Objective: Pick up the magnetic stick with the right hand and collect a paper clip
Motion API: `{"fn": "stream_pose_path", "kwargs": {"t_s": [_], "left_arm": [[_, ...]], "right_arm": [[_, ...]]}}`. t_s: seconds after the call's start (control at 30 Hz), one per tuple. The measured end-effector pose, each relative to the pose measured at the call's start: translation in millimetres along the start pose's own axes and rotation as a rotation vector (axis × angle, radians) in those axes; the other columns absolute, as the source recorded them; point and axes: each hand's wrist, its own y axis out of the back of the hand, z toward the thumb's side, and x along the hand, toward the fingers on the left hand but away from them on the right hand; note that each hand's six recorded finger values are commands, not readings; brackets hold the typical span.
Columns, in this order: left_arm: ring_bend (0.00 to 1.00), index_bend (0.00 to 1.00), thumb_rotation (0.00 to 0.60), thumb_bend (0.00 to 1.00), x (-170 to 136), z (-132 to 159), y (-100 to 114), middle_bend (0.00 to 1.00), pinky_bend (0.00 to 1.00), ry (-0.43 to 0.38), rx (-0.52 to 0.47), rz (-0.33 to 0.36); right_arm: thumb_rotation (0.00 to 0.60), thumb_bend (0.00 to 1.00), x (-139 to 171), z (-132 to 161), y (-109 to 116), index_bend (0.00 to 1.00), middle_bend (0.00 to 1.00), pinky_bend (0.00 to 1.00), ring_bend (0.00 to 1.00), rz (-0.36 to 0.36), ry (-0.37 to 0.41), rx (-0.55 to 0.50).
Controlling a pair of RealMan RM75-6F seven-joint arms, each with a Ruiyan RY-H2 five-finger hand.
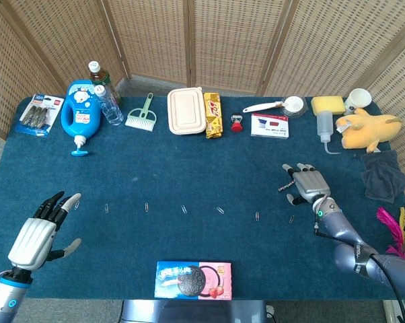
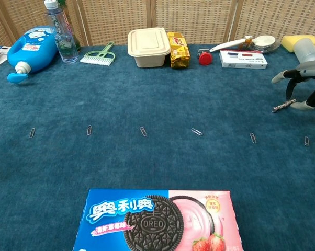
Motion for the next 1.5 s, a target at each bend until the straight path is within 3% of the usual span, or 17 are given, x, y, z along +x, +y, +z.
{"fn": "stream_pose_path", "kwargs": {"t_s": [0.93, 1.17, 1.3, 1.4, 1.5], "left_arm": [[0.05, 0.02, 0.600, 0.42, 2, -1, -4, 0.15, 0.10, -0.014, -0.012, -0.004], [0.05, 0.02, 0.600, 0.42, 0, -1, -1, 0.15, 0.10, -0.014, -0.012, 0.006], [0.05, 0.02, 0.600, 0.42, -2, -1, 0, 0.15, 0.10, -0.014, -0.011, 0.006], [0.05, 0.02, 0.600, 0.42, -3, -2, 0, 0.15, 0.10, -0.010, -0.010, 0.007], [0.05, 0.02, 0.600, 0.42, -2, -2, 1, 0.15, 0.10, -0.010, -0.007, 0.009]], "right_arm": [[0.495, 0.45, 21, -7, -11, 0.00, 0.36, 0.11, 0.00, 0.025, -0.037, 0.003], [0.570, 0.45, 25, -2, 0, 0.00, 0.27, 0.11, 0.01, -0.016, -0.022, -0.007], [0.579, 0.45, 27, 3, 12, 0.03, 0.27, 0.19, 0.14, -0.083, 0.008, -0.001], [0.577, 0.45, 29, 4, 20, 0.16, 0.38, 0.31, 0.31, -0.136, 0.026, 0.039], [0.578, 0.45, 30, 2, 25, 0.19, 0.50, 0.43, 0.47, -0.186, 0.034, 0.102]]}}
